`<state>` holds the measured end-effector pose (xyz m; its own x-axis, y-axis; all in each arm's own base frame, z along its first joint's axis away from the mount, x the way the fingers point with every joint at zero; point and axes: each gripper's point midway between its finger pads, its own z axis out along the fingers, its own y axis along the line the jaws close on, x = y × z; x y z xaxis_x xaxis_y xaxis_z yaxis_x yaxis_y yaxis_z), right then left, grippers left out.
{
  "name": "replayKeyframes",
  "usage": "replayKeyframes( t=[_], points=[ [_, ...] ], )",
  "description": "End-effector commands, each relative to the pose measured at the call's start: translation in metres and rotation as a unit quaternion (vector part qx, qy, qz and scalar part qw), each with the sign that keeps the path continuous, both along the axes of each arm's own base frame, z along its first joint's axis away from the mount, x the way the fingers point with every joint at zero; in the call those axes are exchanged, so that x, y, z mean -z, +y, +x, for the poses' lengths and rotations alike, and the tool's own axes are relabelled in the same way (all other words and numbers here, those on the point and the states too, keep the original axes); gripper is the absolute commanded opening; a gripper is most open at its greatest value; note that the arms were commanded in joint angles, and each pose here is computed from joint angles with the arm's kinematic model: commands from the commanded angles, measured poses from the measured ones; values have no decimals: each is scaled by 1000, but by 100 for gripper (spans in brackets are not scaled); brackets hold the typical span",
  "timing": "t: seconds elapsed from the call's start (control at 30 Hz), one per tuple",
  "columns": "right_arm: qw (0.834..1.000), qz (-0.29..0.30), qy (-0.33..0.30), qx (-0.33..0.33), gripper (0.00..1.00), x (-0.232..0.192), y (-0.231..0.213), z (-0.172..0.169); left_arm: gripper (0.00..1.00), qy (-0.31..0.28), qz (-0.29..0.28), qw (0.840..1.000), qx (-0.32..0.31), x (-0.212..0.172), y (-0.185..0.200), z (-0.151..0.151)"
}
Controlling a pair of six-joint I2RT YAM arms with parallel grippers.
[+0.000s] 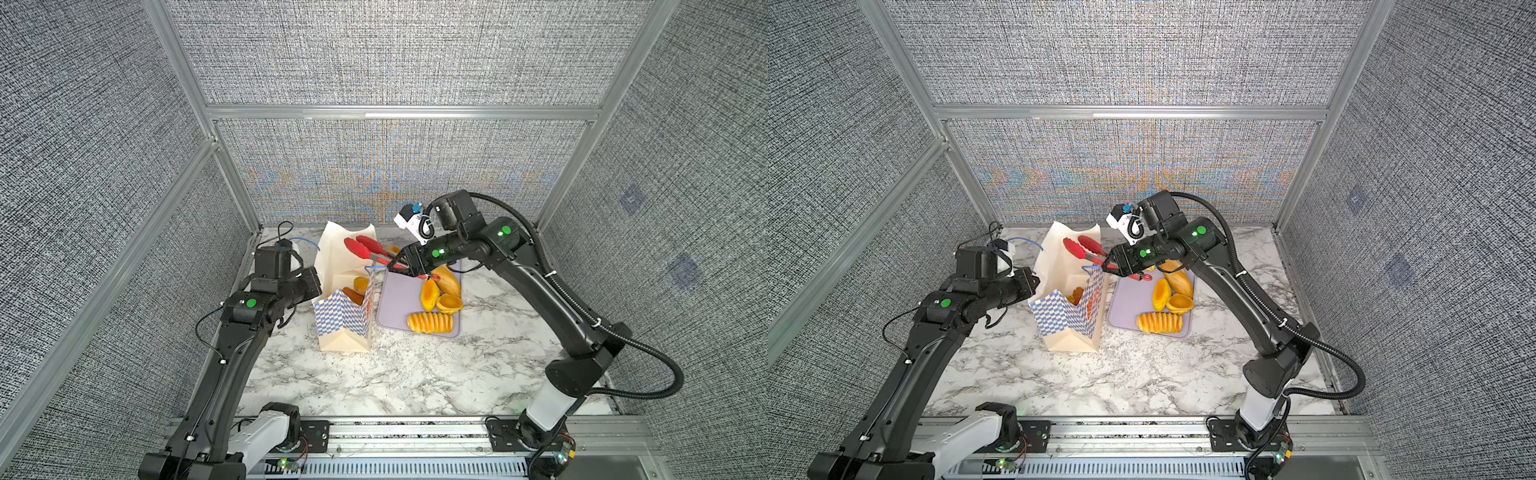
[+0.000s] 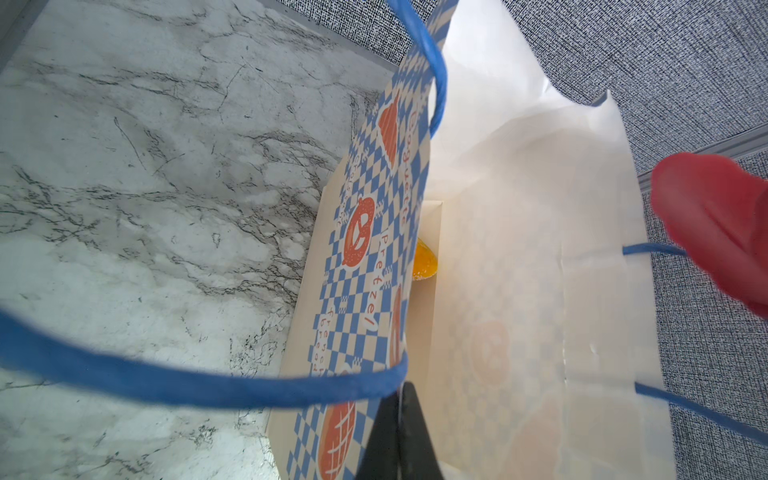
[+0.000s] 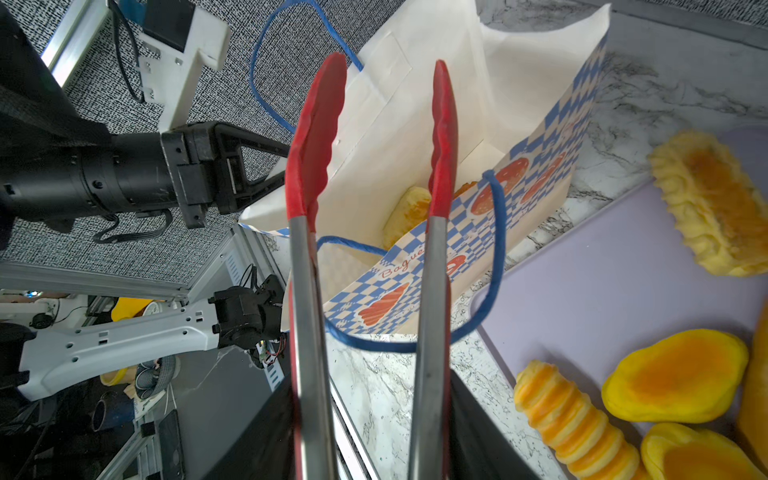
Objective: Place the fake bread into the paper bag
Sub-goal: 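Withdraw the empty tongs from the bag back over the tray, then lower the tongs onto the tray and pinch a yellow oval pastry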
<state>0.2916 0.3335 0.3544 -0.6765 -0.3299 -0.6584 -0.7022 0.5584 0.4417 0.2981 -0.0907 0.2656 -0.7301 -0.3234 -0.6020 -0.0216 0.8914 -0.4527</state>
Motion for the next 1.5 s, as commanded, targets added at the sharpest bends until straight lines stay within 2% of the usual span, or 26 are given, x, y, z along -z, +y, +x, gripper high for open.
replayKeyframes(
  t=[0.0,0.37,0.87,1.13,1.47],
  points=[
    [999,12,-31,23,53,-13,-2,10,0,-5,0,1000,-2,-2,1,1],
    [992,6,-78,103,53,-24,-31,27,0,-4,0,1000,-2,-2,1,1],
    [980,1,-74,186,53,-16,-75,45,0,-5,0,1000,-2,-2,1,0],
    [973,-19,-34,228,53,16,-108,52,0,-5,1,1000,-2,-1,1,0],
    [965,-69,29,253,52,74,-140,44,0,-5,0,1000,-2,-1,1,2]
  ],
)
